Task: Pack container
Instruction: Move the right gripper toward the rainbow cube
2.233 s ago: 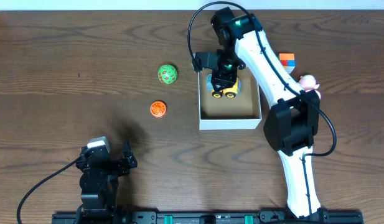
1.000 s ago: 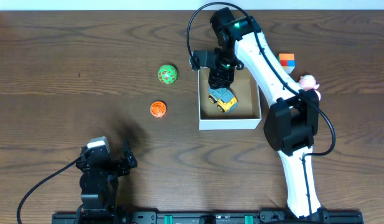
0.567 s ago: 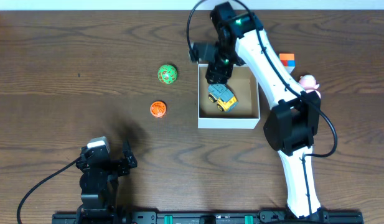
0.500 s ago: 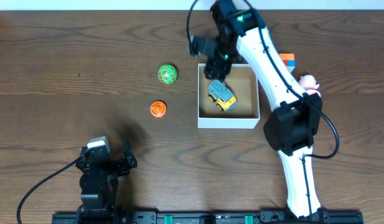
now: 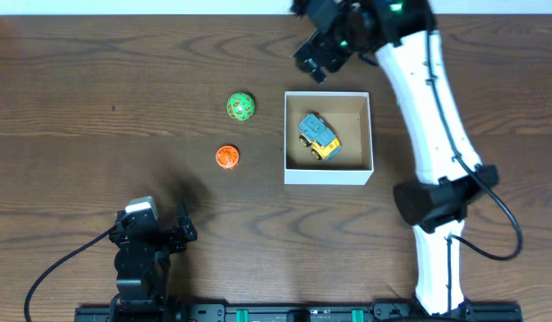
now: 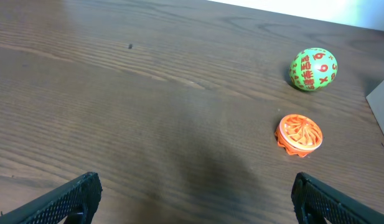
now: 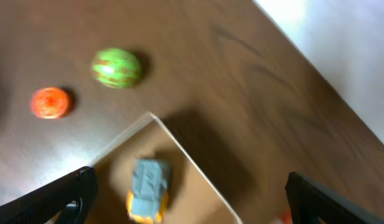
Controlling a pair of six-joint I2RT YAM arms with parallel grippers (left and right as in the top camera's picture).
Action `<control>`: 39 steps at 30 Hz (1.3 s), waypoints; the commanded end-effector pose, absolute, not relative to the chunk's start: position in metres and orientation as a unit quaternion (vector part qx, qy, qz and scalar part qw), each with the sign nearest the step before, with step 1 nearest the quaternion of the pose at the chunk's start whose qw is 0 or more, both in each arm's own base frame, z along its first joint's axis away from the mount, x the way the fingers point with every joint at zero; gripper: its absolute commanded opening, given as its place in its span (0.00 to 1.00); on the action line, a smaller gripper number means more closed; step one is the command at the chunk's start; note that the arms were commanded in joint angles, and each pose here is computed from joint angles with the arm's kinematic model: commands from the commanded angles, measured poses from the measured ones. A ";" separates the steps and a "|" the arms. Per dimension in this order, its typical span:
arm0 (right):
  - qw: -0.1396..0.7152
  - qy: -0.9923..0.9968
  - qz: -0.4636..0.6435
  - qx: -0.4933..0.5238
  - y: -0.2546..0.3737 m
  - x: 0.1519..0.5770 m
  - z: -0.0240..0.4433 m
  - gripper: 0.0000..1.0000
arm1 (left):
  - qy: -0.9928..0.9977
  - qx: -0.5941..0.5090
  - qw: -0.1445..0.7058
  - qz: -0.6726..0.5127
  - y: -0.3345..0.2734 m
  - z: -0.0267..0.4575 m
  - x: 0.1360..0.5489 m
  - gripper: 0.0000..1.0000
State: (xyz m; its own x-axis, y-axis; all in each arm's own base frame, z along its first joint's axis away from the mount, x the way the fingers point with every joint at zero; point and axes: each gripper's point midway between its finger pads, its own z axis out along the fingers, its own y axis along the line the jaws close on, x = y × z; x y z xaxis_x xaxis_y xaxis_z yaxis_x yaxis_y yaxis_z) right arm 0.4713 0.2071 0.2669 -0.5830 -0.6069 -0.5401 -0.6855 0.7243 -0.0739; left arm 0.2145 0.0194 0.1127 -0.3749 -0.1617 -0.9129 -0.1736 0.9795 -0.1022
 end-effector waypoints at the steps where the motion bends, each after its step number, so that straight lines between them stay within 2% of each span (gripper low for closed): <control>1: 0.293 0.936 -0.088 -0.172 0.114 0.483 0.293 0.99 | 0.834 -0.105 0.542 0.007 0.020 0.104 0.214 0.98; 4: 0.258 0.948 -0.160 -0.095 0.066 0.472 0.289 0.99 | 0.834 -0.105 0.542 0.007 0.020 0.104 0.214 0.98; 9: 0.201 0.972 -0.044 -0.110 0.082 0.452 0.268 0.99 | 0.834 -0.105 0.542 0.007 0.020 0.104 0.214 0.98; 17: 0.200 0.976 -0.077 -0.044 0.037 0.471 0.251 0.99 | 0.834 -0.105 0.542 0.007 0.020 0.104 0.214 0.98; 24: 0.184 0.981 -0.058 0.021 0.005 0.497 0.191 0.99 | 0.834 -0.105 0.542 0.007 0.020 0.104 0.214 0.98; 30: 0.168 0.984 0.040 0.032 0.016 0.506 0.140 0.99 | 0.834 -0.105 0.542 0.007 0.020 0.104 0.214 0.98; 39: 0.151 0.987 0.046 0.033 0.020 0.503 0.084 0.99 | 0.834 -0.105 0.542 0.007 0.020 0.104 0.214 0.98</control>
State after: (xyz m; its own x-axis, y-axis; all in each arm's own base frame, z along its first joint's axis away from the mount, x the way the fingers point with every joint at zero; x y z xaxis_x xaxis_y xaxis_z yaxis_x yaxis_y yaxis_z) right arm 0.5064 0.0142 0.0952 -0.9479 0.0648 -0.3118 0.0436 0.9963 0.0745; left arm 0.2145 0.0194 0.1125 -0.3756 -0.1617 -0.9126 -0.1737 0.9795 -0.1020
